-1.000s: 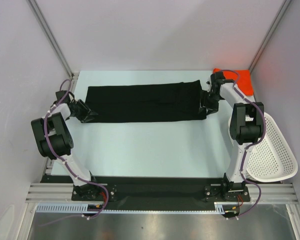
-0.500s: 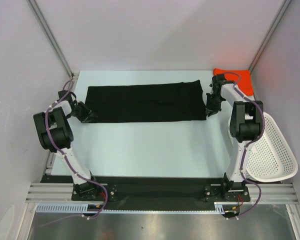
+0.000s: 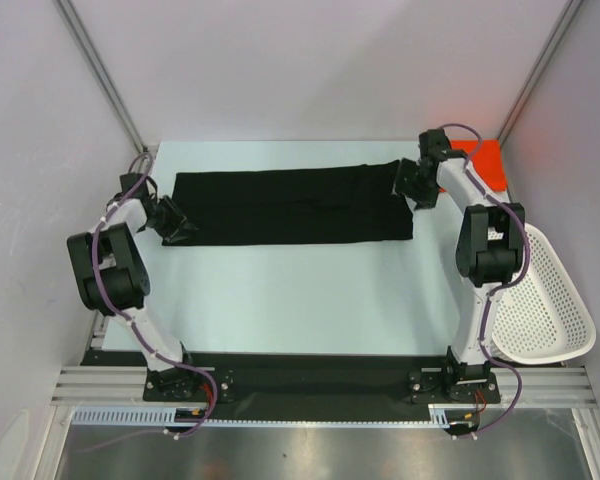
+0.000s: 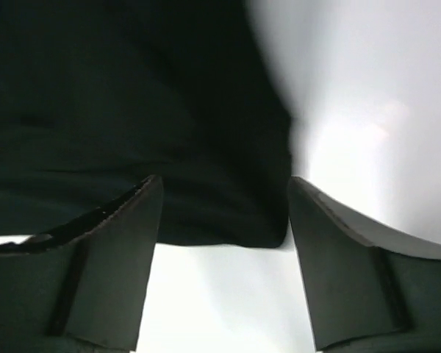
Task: Fold and stack the t-shirts
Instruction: Fold the tshirt
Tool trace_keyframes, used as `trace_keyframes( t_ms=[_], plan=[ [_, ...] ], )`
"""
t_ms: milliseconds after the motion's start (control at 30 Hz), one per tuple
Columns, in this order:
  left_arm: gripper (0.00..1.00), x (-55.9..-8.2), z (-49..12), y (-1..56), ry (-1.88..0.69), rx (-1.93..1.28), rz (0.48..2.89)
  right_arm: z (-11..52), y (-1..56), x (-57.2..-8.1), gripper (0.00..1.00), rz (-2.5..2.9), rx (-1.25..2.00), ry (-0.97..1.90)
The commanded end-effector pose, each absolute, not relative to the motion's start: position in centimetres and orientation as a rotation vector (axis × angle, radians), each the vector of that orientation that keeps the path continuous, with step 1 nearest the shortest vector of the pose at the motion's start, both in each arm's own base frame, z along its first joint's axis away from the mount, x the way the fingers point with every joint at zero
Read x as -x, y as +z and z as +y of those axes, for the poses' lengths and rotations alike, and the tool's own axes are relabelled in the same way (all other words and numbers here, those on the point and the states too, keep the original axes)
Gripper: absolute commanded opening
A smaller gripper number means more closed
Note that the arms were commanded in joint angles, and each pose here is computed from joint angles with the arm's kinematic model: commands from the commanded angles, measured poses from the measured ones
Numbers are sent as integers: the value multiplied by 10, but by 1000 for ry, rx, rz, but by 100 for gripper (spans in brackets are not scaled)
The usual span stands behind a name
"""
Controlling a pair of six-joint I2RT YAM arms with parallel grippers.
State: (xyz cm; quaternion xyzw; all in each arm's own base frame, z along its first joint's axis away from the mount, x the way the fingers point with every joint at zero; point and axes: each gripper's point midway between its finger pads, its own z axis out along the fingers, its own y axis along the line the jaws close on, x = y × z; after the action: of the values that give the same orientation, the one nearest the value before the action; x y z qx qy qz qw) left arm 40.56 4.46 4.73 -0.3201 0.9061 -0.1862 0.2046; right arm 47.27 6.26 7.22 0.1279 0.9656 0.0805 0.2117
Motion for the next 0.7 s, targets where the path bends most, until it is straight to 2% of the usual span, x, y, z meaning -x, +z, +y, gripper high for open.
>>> trace_keyframes(
  t_ms=[0, 67, 133, 267, 400, 567, 667],
  plan=[
    [40, -406, 21, 90, -523, 735, 2457, 141, 140, -536, 75, 2388, -260, 549],
    [40, -403, 6, 94, -565, 701, 2451, 166, 141, -547, 75, 2390, -221, 599],
    [40, -394, -5, 93, -593, 699, 2447, 181, 136, -567, 68, 2379, -253, 657],
    [40, -375, -27, 90, -637, 656, 2467, 197, 127, -592, 62, 2343, -295, 708],
    [40, -359, -42, 88, -683, 622, 2483, 205, 111, -597, 43, 2367, -441, 828],
    [40, -356, -46, 88, -685, 605, 2489, 211, 102, -568, 50, 2421, -536, 917],
    [40, -358, -46, 88, -689, 600, 2494, 205, 97, -562, 50, 2440, -583, 950]
  ],
)
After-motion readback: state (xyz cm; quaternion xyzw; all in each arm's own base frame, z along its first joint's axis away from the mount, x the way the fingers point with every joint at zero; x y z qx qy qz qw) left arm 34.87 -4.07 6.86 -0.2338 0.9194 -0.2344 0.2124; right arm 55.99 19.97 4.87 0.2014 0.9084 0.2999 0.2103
